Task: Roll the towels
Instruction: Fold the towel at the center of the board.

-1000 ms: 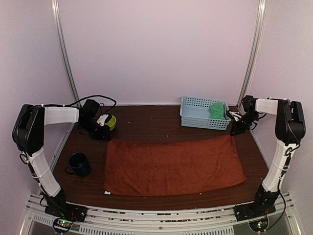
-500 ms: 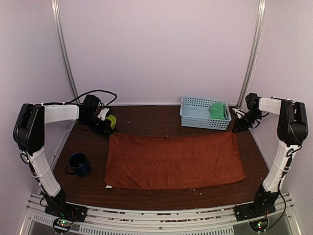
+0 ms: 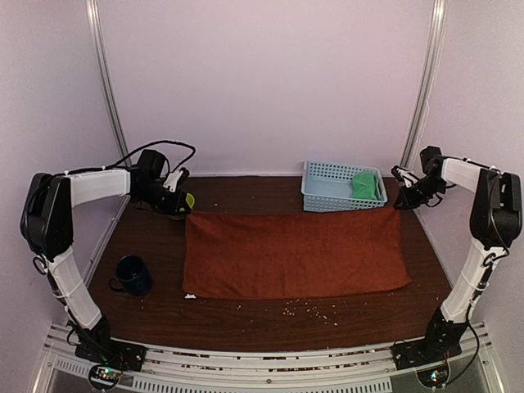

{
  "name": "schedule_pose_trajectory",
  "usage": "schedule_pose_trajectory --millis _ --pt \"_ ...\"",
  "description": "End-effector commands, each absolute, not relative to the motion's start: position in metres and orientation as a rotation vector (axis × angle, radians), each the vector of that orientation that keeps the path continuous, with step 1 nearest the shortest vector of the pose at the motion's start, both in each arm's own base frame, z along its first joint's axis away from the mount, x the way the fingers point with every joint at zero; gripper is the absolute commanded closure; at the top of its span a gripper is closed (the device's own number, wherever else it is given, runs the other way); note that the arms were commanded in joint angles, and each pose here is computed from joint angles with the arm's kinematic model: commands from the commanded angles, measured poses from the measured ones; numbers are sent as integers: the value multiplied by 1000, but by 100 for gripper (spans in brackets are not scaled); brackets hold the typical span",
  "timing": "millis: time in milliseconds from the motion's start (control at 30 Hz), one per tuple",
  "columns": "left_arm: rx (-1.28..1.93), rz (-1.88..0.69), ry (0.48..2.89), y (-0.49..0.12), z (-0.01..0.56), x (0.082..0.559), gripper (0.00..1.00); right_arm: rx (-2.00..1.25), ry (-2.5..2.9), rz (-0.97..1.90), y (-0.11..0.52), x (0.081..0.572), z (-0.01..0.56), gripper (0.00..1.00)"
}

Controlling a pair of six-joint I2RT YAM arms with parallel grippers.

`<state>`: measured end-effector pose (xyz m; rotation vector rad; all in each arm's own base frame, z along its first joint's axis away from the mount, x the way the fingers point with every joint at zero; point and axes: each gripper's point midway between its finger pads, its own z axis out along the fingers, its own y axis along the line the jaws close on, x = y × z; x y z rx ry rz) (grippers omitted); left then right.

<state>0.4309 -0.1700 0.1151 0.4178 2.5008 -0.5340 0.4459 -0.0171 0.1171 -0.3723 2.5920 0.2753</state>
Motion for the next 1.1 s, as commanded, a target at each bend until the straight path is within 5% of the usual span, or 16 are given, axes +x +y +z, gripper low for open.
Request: schedule_pose_trajectory --millis 0,1067 --pt "457 -582 2478 -171 124 414 100 -427 2553 329 -7 425 121 100" --pt "411 -789 2816 -157 76 275 100 -810 2616 237 -17 301 100 100"
